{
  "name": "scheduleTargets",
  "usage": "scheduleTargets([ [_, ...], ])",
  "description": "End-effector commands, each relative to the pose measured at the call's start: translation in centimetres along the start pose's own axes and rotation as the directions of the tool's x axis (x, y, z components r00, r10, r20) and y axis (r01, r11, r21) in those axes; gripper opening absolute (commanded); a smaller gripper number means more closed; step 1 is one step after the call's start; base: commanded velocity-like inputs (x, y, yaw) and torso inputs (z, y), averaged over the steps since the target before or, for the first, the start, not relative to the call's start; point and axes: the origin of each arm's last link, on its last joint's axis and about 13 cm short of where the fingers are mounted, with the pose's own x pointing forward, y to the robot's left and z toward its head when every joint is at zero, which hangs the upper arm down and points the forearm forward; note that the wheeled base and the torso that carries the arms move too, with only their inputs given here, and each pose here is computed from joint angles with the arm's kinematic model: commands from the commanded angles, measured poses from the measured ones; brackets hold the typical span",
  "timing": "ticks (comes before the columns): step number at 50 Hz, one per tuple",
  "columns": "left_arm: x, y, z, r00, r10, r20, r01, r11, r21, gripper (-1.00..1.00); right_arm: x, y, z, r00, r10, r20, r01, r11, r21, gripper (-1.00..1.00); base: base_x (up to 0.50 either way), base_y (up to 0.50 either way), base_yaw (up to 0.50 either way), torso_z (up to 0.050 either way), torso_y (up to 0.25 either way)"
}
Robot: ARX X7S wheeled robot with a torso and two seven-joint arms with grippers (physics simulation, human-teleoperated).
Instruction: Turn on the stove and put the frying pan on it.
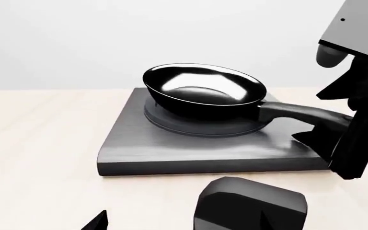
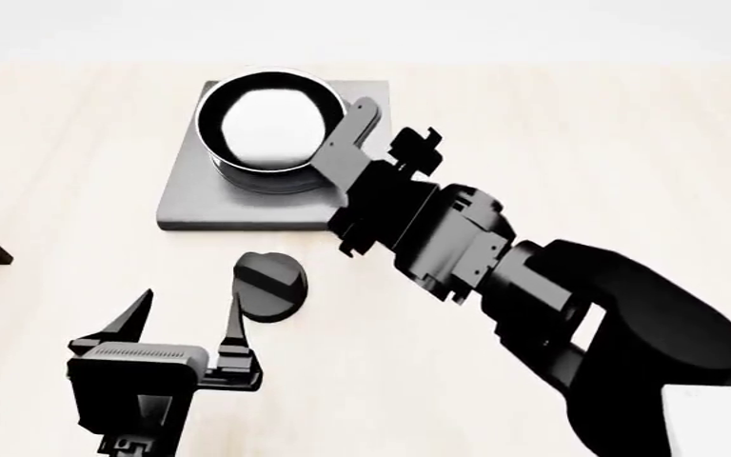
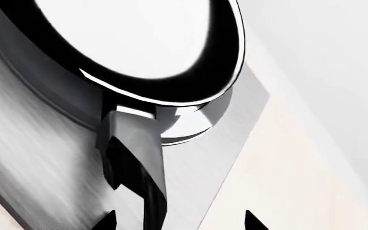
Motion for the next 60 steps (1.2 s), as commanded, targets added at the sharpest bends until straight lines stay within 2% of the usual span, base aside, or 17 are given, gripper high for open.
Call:
scheduleTargets([
  [1,0.0,0.0,0.0,1.0,0.0,-0.001,0.0,1.0,0.0,1.0,-0.1,0.2,0.3,0.987,0.162,0.004,-0.161,0.977,0.14,1.0,0.0,0.0,0.0,0.0,0.0],
  [6,0.0,0.0,0.0,1.0,0.0,-0.002,0.0,1.0,0.0,1.0,-0.3,0.1,0.5,0.96,0.279,0.027,-0.277,0.929,0.244,1.0,0.0,0.0,0.0,0.0,0.0],
  [16,-0.1,-0.1,-0.1,1.0,-0.002,-0.003,0.002,1.0,0.0,1.0,-0.4,0.4,1.0,0.947,0.314,0.061,-0.319,0.915,0.247,1.0,0.0,0.0,0.0,0.0,0.0],
  [31,-0.1,-0.2,0.1,1.0,-0.012,0.002,0.012,1.0,0.001,1.0,-2.7,-1.7,2.1,0.971,0.173,0.163,-0.205,0.957,0.206,1.0,0.0,0.0,0.0,0.0,0.0],
  [37,-0.1,-0.3,0.3,1.0,-0.016,0.006,0.016,1.0,0.006,1.0,-4.7,-2.5,2.4,0.969,0.129,0.21,-0.169,0.969,0.182,1.0,0.0,0.0,0.0,0.0,0.0],
  [47,-0.1,-0.4,0.5,1.0,-0.014,0.012,0.014,1.0,0.01,1.0,-8.6,-2.5,1.7,0.949,0.073,0.308,-0.116,0.985,0.127,1.0,0.0,0.0,0.0,0.0,0.0],
  [49,-0.1,-0.4,0.4,1.0,-0.012,0.01,0.012,1.0,0.011,1.0,-8.9,-2.5,1.6,0.947,0.071,0.313,-0.117,0.984,0.131,1.0,0.0,0.0,0.0,0.0,0.0],
  [54,-0.1,-0.4,0.7,1.0,-0.008,0.02,0.008,1.0,0.006,1.0,-11.1,-3.1,0.0,0.93,-0.033,0.365,-0.039,0.982,0.186,1.0,0.0,0.0,0.0,0.0,0.0],
  [55,-0.1,-0.4,0.8,1.0,-0.009,0.03,0.009,1.0,0.003,1.0,-11.7,-3.3,-0.5,0.925,-0.063,0.375,-0.028,0.972,0.233,1.0,0.0,0.0,0.0,0.0,0.0],
  [60,-0.1,-0.6,0.9,0.999,-0.012,0.044,0.012,1.0,0.002,1.0,-13.3,-3.1,-2.3,0.9,-0.159,0.407,0.036,0.955,0.293,1.0,0.0,0.0,0.0,0.0,0.0],
])
